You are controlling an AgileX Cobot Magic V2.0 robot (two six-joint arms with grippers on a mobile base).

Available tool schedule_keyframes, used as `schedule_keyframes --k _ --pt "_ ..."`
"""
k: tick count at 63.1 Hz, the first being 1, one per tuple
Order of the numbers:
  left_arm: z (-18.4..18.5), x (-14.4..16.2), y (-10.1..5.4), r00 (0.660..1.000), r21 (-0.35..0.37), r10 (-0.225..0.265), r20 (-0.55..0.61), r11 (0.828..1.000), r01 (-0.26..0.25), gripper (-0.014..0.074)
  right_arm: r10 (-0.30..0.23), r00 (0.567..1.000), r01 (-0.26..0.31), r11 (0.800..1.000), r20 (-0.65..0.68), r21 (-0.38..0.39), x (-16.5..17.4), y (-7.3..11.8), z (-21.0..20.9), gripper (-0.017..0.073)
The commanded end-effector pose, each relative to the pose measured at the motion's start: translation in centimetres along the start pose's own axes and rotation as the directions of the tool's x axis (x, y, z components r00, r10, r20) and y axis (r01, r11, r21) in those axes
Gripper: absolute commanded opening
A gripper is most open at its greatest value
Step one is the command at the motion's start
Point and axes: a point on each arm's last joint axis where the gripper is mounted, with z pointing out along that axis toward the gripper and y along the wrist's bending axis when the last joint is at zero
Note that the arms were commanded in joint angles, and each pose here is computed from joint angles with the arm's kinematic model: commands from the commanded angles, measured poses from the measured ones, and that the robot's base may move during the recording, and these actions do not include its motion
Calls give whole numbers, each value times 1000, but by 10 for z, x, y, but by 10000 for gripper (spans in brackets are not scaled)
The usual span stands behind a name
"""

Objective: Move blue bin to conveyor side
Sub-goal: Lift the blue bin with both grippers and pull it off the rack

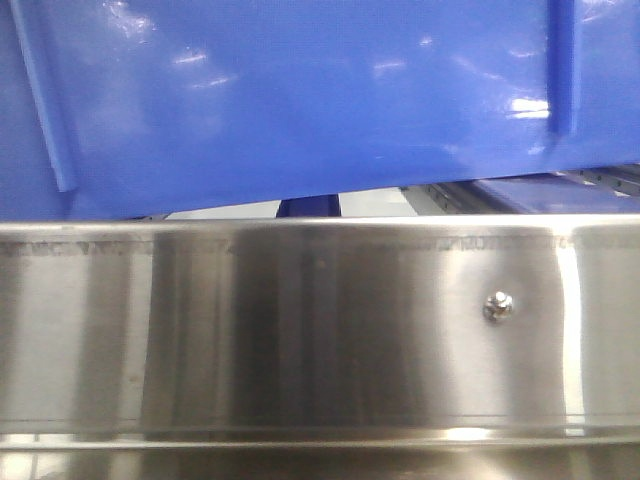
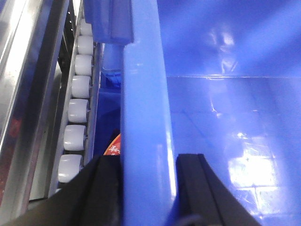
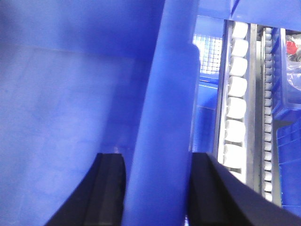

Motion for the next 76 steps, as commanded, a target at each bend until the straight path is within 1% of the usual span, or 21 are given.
schedule_keyframes --k 1,18,23,29,43,55,65,76 --pt "-3 -2 0 1000 4 -6 13 1000 6 -9 -24 999 23 999 34 25 0 -2 -8 -89" --pt "-8 -6 -1 999 8 -5 33 1000 5 -16 -24 999 23 999 34 25 0 -2 -8 -89" --pt "-14 -10 -2 999 2 3 37 1000 -3 -16 -1 999 0 1000 50 24 1 -1 -15 -89" --pt "-25 -16 -3 998 -5 14 57 1000 -13 -16 -1 996 -1 1000 87 25 4 0 -30 -89" --pt "-59 -24 -8 990 8 24 138 1000 -25 -16 -4 981 -2 1000 194 28 14 3 -73 -89" --pt "-88 -18 -9 979 19 26 200 999 -31 -16 27 959 -34 999 283 20 27 6 -109 -89" --pt "-111 -10 -9 971 25 29 239 999 -36 -16 43 955 -49 999 295 15 43 7 -119 -89" --pt "-131 5 -9 971 26 33 237 999 -40 -16 49 939 -56 998 341 12 60 8 -126 -89"
